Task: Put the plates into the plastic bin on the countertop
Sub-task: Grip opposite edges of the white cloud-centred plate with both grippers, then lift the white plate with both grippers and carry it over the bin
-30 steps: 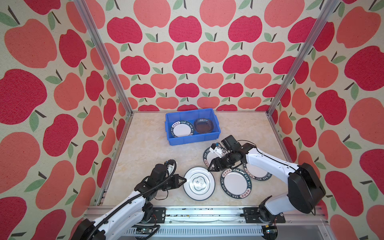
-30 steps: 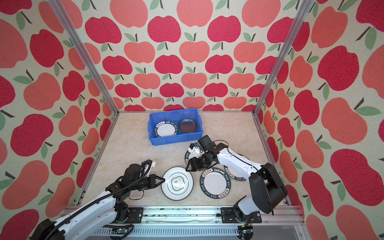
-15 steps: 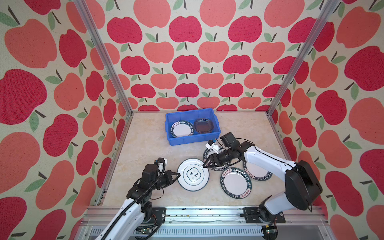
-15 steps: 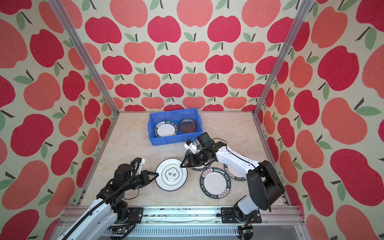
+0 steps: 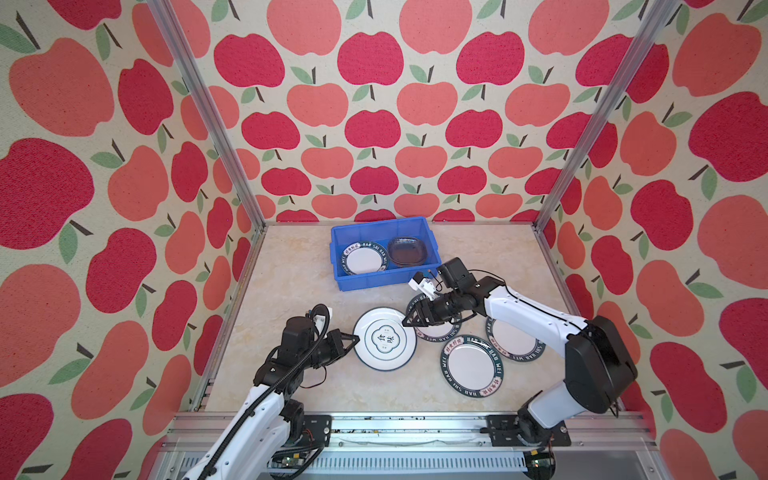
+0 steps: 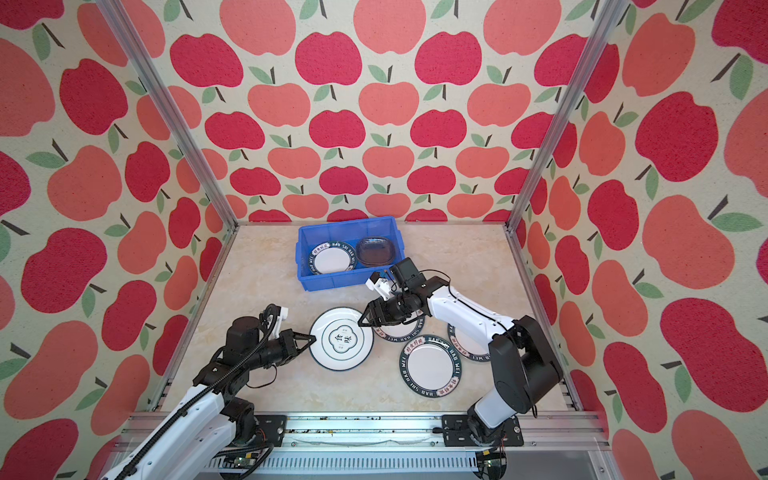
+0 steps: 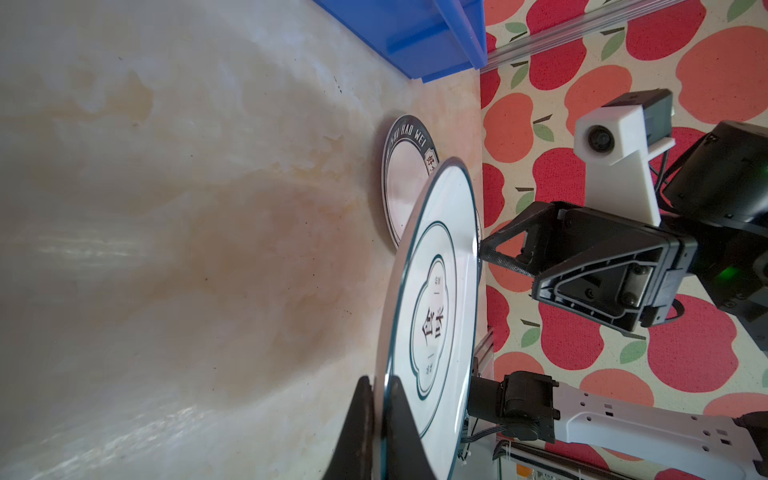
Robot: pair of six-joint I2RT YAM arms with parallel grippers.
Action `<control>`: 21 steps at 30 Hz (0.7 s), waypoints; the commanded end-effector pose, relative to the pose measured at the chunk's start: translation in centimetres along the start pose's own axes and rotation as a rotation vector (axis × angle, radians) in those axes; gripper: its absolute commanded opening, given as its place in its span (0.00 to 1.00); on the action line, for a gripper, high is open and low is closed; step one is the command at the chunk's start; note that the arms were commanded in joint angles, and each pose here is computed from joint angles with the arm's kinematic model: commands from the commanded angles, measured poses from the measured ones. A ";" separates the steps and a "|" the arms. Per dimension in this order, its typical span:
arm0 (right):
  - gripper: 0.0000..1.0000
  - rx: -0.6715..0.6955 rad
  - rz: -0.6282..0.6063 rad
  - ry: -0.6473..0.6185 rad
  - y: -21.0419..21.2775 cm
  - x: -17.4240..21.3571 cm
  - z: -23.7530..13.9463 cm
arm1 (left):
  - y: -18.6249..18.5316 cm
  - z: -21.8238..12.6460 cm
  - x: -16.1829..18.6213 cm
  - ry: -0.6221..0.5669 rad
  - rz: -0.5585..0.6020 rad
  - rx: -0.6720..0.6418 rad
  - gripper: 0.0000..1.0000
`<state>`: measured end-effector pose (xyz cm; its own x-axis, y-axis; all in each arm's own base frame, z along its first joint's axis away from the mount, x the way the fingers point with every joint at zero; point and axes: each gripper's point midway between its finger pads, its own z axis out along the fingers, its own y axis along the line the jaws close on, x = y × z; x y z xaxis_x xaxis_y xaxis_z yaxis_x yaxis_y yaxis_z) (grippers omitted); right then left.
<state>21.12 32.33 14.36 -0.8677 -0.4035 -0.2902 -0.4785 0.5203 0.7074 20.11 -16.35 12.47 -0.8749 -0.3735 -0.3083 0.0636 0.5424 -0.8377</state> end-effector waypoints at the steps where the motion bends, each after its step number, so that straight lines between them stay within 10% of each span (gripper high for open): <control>1: 0.59 0.040 -0.001 0.013 -0.7 -0.3 -0.1 | -3.8 -0.8 -1.5 -0.017 0.079 0.108 0.00; 7: 0.50 -0.037 0.020 0.018 0.2 -1.4 0.8 | -4.4 -0.5 -2.7 -0.018 0.080 0.117 0.00; 10: 0.00 -0.071 0.019 -0.017 0.9 -2.8 0.7 | -4.5 -0.1 -3.4 -0.018 0.089 0.107 0.00; 15: 0.00 -0.080 0.006 -0.055 1.6 -5.5 0.0 | -4.2 0.6 -5.9 -0.030 0.080 0.068 0.00; 17: 0.00 -0.083 0.000 -0.088 2.1 -7.2 -0.7 | -4.0 0.8 -7.2 -0.039 0.073 0.038 0.32; 19: 0.00 -0.077 -0.005 -0.137 2.4 -9.6 -1.7 | -4.1 0.7 -9.2 -0.078 0.078 0.000 1.00; 21: 0.00 -0.068 0.001 -0.183 2.5 -12.0 -2.6 | -4.0 0.2 -11.4 -0.142 0.095 -0.058 0.99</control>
<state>27.84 35.97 18.82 -0.8847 -0.3181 -0.3409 -0.4589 0.4648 0.7573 27.84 -15.68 17.19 -0.8435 -0.3988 -0.3599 0.0822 0.5662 -0.8201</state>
